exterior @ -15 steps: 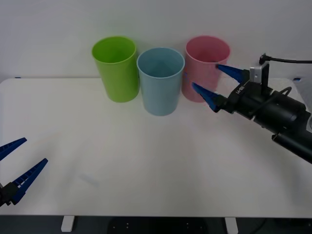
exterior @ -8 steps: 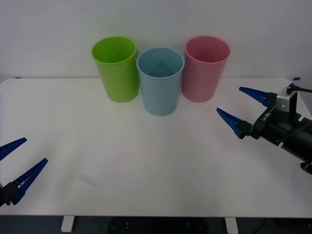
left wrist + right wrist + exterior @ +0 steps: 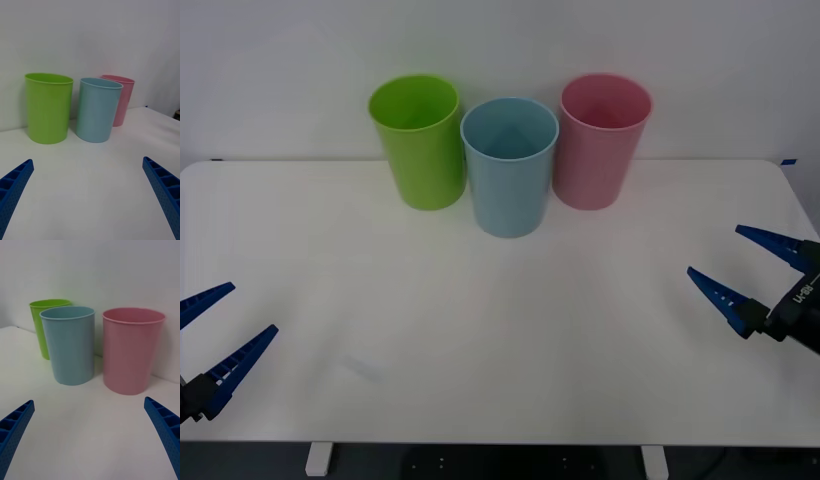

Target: Grasp the object on the table and drop it into the matching bin: aluminum can to the light blue bin, PET bottle to the pink bin.

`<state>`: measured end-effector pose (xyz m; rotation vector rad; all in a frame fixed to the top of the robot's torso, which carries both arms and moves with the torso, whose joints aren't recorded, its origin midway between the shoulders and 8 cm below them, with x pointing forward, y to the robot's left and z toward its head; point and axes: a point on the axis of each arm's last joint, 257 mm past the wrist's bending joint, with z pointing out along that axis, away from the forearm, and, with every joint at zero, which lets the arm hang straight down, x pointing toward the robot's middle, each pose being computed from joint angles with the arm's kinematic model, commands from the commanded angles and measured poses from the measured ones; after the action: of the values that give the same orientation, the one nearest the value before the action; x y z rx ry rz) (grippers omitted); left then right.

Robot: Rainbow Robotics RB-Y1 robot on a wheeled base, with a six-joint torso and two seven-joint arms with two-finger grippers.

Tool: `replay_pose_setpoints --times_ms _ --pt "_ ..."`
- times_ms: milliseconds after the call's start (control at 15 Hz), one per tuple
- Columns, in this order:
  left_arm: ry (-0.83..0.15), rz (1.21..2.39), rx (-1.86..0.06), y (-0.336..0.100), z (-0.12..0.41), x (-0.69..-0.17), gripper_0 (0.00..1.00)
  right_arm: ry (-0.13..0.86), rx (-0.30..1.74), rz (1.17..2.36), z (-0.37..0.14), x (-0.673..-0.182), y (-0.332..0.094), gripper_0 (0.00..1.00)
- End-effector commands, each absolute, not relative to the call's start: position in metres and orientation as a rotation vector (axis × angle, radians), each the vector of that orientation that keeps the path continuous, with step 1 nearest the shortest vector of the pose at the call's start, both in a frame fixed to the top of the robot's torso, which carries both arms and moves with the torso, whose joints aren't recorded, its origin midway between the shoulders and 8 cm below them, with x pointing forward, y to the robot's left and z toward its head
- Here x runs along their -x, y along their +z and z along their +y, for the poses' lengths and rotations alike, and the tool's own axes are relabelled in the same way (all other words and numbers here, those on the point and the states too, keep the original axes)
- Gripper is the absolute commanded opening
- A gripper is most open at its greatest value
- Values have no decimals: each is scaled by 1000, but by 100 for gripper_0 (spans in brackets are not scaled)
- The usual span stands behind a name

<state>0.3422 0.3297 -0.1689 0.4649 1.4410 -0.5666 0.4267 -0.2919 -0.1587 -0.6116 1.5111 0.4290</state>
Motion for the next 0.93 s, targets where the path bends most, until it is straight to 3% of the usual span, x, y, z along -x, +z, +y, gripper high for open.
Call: replay_pose_setpoints --times_ms 67,533,933 --pt "-567 1441 -465 -169 330 -342 100 406 567 1550 -312 -410 -170 100" --pt "-567 1441 -465 -169 330 -342 100 395 519 1578 -328 -389 -184 100" --pt "-567 1441 -465 -169 330 -342 100 465 596 1571 -317 -364 -186 100"
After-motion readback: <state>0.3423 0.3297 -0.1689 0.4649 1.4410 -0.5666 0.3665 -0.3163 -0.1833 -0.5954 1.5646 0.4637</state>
